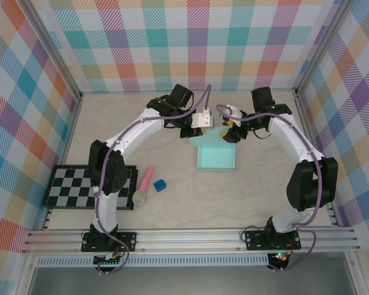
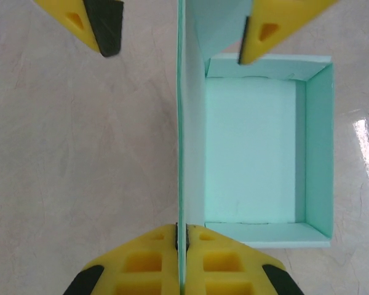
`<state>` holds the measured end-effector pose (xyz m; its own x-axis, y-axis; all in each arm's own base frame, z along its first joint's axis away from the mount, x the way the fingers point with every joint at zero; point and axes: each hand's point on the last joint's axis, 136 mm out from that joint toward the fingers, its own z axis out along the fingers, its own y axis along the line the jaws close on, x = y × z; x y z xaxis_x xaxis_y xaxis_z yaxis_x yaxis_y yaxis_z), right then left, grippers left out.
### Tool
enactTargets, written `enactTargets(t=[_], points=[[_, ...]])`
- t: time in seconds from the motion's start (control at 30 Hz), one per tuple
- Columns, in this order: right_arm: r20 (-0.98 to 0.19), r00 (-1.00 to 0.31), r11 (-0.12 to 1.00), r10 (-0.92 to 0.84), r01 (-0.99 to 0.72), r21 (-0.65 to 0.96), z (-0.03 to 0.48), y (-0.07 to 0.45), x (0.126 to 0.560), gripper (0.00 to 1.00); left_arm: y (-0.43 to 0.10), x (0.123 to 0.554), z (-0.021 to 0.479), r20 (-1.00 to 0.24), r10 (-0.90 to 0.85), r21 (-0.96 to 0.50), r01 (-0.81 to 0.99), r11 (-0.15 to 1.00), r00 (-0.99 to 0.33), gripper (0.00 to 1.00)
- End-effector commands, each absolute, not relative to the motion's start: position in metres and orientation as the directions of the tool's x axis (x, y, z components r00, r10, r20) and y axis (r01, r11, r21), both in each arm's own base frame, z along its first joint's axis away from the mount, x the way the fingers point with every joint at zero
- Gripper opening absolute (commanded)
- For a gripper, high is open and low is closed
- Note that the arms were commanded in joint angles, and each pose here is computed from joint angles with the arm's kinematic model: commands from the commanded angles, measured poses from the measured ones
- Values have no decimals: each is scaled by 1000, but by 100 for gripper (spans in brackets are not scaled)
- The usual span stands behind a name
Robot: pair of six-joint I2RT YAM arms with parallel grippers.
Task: Fold the paper box
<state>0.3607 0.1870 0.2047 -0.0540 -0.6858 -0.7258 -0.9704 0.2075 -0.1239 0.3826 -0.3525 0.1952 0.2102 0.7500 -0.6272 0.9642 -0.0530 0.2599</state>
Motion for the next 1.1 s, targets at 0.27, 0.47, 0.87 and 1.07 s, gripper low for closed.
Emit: enactTargets(t=[0.27,0.47,0.87,1.07], points=[[-743,14,135,-669,-981,-141,214,203,351,26,-352,383,196,-629,748,247,967,-68,213,0],[-732,8,141,-681,-980,-142,207,202,355,1,-352,388,205,-642,741,258,966,-35,198,7],[-758,-29,280,-651,-938,-204,202,199,382,0,-311,410,256,-866,487,84,925,369,-115,100],[-781,-45,317,-623,-927,-200,208,195,384,0,-275,424,235,-899,266,-94,747,659,-348,100]])
